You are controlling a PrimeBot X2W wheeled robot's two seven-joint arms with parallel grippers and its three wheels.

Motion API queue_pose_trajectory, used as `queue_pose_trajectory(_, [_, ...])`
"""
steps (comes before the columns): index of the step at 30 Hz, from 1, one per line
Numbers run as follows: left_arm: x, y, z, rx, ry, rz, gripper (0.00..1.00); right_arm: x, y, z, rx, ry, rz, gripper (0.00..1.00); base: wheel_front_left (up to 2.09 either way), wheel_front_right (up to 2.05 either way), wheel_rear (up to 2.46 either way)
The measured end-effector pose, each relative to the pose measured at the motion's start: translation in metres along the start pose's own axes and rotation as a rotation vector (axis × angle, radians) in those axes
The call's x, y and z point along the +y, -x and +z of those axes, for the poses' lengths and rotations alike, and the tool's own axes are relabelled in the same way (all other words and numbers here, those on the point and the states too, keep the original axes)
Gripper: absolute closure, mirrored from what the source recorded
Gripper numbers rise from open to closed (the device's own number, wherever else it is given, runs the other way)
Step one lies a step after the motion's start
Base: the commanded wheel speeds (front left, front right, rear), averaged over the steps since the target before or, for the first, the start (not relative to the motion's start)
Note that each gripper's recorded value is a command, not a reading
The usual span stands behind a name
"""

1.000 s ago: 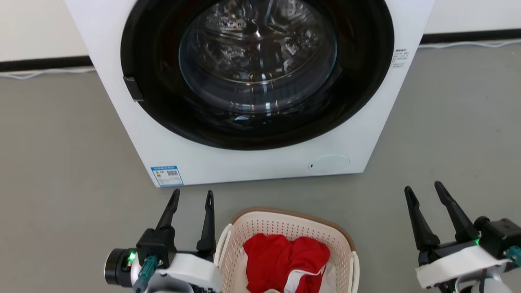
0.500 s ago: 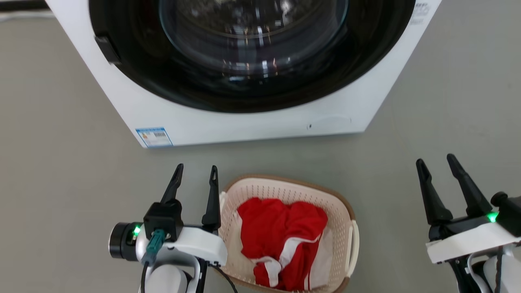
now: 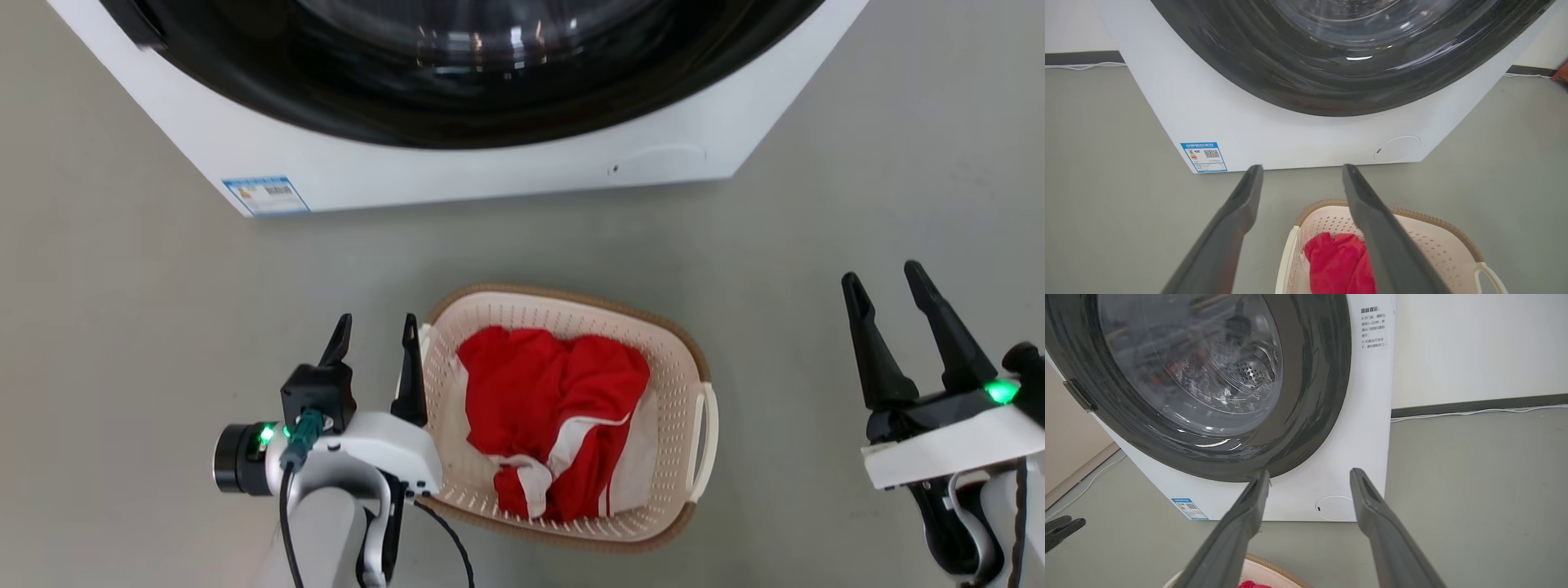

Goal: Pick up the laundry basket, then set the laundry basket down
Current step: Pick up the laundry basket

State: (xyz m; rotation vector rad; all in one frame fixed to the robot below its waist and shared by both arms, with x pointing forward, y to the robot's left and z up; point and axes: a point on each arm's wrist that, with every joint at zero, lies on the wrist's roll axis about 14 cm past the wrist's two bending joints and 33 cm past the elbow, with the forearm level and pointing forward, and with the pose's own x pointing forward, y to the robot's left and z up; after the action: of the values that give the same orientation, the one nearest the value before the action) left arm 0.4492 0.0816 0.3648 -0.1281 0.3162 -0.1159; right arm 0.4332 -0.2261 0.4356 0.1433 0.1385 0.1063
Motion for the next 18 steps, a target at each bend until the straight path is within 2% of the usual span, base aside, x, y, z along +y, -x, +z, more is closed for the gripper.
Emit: queue_pose_trajectory(18, [0.013, -0.043, -0.105, 0.298, 0.032, 0.005, 0.0, -0.014, -0.033, -0.045, 0.097, -0.023, -0.002, 0.0, 0.0, 0.0, 0.0])
